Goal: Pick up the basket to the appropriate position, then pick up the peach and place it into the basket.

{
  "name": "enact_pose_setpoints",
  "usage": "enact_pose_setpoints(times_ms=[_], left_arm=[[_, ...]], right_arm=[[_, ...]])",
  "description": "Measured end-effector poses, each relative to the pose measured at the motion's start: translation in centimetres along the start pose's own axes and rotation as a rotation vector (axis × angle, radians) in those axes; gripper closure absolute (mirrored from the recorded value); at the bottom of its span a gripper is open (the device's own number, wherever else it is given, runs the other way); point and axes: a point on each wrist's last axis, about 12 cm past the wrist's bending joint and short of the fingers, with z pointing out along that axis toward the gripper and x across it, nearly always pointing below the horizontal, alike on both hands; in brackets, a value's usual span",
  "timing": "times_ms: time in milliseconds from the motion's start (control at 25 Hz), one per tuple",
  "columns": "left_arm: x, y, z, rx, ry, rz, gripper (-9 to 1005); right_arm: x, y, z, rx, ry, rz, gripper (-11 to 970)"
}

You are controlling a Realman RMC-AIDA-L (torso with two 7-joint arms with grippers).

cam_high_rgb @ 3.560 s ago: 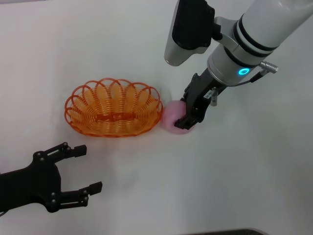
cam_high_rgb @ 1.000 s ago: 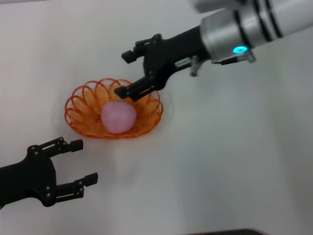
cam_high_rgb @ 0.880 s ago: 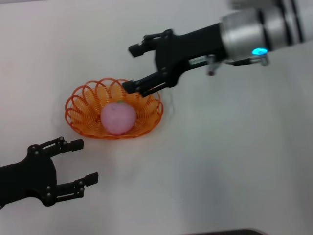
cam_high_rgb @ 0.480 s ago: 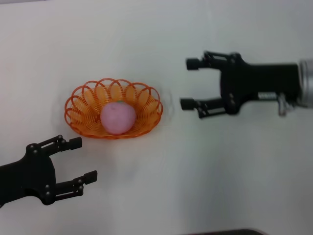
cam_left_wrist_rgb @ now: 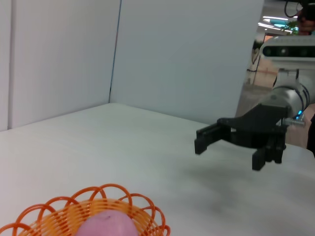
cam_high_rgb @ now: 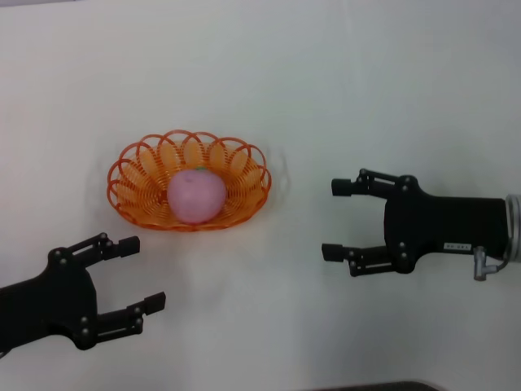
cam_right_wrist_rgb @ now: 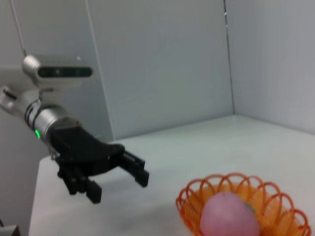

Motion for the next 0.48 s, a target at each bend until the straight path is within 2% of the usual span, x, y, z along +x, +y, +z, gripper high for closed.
enact_pose_setpoints(times_ms=[480], left_arm=[[1.9, -0.7, 0.6, -0.006, 0.049, -0.022, 180]], right_arm=[[0.6, -0.1, 0.2, -0.027, 0.082, -0.017, 3]])
